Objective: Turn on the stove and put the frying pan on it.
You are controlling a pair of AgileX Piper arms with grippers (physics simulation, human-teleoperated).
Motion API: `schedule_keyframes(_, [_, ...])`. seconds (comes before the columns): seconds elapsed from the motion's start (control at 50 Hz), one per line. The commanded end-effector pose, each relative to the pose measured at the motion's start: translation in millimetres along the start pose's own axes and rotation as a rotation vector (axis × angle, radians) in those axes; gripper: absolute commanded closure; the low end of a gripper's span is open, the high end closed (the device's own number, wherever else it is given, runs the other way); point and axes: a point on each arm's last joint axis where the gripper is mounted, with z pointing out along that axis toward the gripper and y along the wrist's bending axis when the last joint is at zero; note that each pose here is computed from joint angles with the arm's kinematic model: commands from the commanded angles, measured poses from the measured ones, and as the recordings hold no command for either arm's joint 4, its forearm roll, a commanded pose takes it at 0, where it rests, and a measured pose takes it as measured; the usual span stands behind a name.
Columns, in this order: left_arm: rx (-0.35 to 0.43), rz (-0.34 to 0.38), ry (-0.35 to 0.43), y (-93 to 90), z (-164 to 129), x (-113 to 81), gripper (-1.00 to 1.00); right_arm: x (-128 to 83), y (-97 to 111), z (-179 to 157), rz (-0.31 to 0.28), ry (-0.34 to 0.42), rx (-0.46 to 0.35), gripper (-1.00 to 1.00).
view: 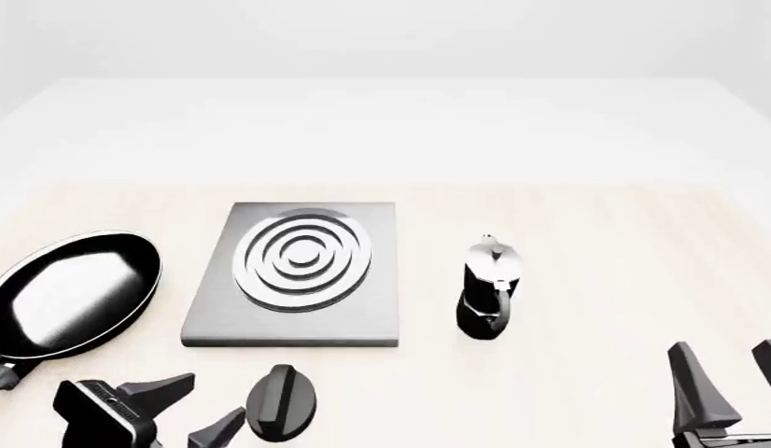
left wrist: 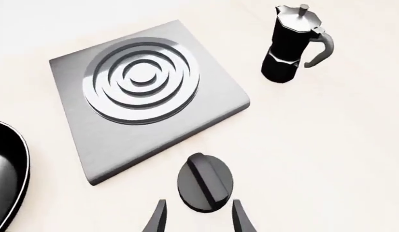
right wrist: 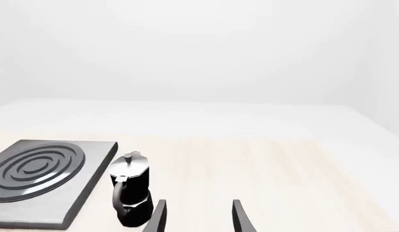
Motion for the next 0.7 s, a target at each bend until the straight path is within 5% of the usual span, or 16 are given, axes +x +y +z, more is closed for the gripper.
schedule_keyframes(0.02, [0.019,-0.006,0.024,-2.3,16.3,12.0,-1.00,-0.3,-0.2,0.0,0.002,0.001,0.003,-1.00])
schedule_keyframes(0.7, [0.037,-0.010,0.061,-5.8,51.9,22.7,-1.00,-3.5,-1.0,-0.4,0.006,-0.004,0.018,-1.00])
